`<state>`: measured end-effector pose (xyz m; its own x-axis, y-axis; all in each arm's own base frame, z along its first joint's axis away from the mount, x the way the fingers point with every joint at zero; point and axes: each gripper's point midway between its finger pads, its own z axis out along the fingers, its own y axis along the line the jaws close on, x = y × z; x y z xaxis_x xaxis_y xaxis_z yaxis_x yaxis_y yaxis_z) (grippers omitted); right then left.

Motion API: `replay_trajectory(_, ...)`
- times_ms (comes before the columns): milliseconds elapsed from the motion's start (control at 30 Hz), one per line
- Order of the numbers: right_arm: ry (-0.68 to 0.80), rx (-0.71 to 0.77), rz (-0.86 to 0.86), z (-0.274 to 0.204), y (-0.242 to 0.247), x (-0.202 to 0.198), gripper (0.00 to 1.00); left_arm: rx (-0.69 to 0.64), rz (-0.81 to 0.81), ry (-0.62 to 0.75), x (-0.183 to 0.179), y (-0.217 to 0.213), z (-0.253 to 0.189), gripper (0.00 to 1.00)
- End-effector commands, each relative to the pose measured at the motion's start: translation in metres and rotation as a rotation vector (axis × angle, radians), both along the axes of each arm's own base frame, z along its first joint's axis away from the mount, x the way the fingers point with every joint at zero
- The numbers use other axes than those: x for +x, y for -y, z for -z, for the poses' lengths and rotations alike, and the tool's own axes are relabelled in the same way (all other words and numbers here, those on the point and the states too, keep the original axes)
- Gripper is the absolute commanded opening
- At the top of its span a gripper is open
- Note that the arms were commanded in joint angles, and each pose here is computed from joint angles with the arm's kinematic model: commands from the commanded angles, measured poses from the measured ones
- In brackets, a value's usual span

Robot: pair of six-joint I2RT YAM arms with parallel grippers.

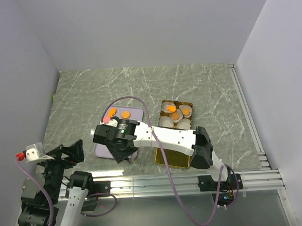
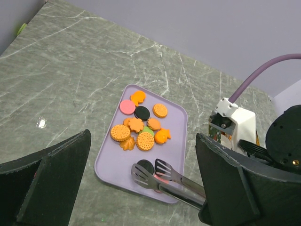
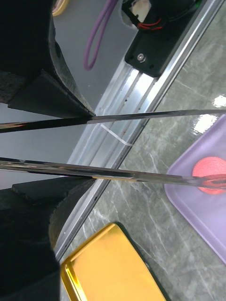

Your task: Pack the cookies

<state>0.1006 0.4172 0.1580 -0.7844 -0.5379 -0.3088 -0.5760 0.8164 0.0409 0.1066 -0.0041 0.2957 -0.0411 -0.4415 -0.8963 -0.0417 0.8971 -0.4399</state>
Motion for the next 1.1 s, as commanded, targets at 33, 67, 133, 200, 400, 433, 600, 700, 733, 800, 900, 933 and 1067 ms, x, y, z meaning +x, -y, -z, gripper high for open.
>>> replay_trajectory(33, 0.063, 0.012, 0.016, -0.015, -0.005, 0.010, 0.57, 0.001, 0.007, 0.092, -0.010, -0.001, -0.012, 0.99)
replay_trajectory(67, 0.066, 0.008, 0.015, -0.014, -0.006, 0.011, 0.57, 0.001, 0.007, 0.092, -0.010, -0.001, -0.012, 1.00)
replay_trajectory(133, 0.068, 0.003, 0.012, -0.013, -0.007, 0.012, 0.57, 0.001, 0.007, 0.093, -0.010, -0.001, -0.013, 1.00)
replay_trajectory(200, 0.063, 0.004, 0.006, -0.011, -0.009, 0.011, 0.57, 0.001, 0.005, 0.093, -0.010, -0.001, -0.013, 0.99)
replay_trajectory(400, 0.053, -0.017, 0.001, -0.005, -0.008, 0.010, 0.57, -0.001, 0.002, 0.098, -0.011, -0.002, -0.013, 0.99)
replay_trajectory(433, 0.052, -0.022, -0.003, -0.004, -0.007, 0.009, 0.57, -0.001, 0.002, 0.095, -0.011, -0.002, -0.012, 0.99)
replay_trajectory(600, 0.051, -0.040, -0.011, 0.000, -0.007, 0.008, 0.57, -0.001, 0.002, 0.098, -0.011, -0.002, -0.013, 0.99)
replay_trajectory(700, 0.053, -0.058, -0.019, 0.003, -0.005, 0.006, 0.55, -0.001, 0.002, 0.096, -0.011, -0.002, -0.013, 1.00)
replay_trajectory(733, 0.051, -0.068, -0.024, 0.005, -0.005, 0.005, 0.54, -0.001, 0.002, 0.099, -0.012, -0.002, -0.013, 1.00)
replay_trajectory(800, 0.054, -0.078, -0.028, 0.008, -0.004, 0.005, 0.54, -0.001, 0.002, 0.098, -0.011, -0.002, -0.013, 0.99)
replay_trajectory(900, 0.055, -0.100, -0.038, 0.011, -0.003, 0.003, 0.52, -0.001, 0.002, 0.099, -0.012, -0.002, -0.013, 0.99)
replay_trajectory(933, 0.055, -0.116, -0.041, 0.014, -0.001, 0.003, 0.51, -0.002, 0.002, 0.101, -0.012, -0.002, -0.013, 0.99)
replay_trajectory(1067, 0.059, -0.129, -0.053, 0.015, 0.001, 0.002, 0.50, -0.001, 0.002, 0.099, -0.012, -0.002, -0.013, 0.99)
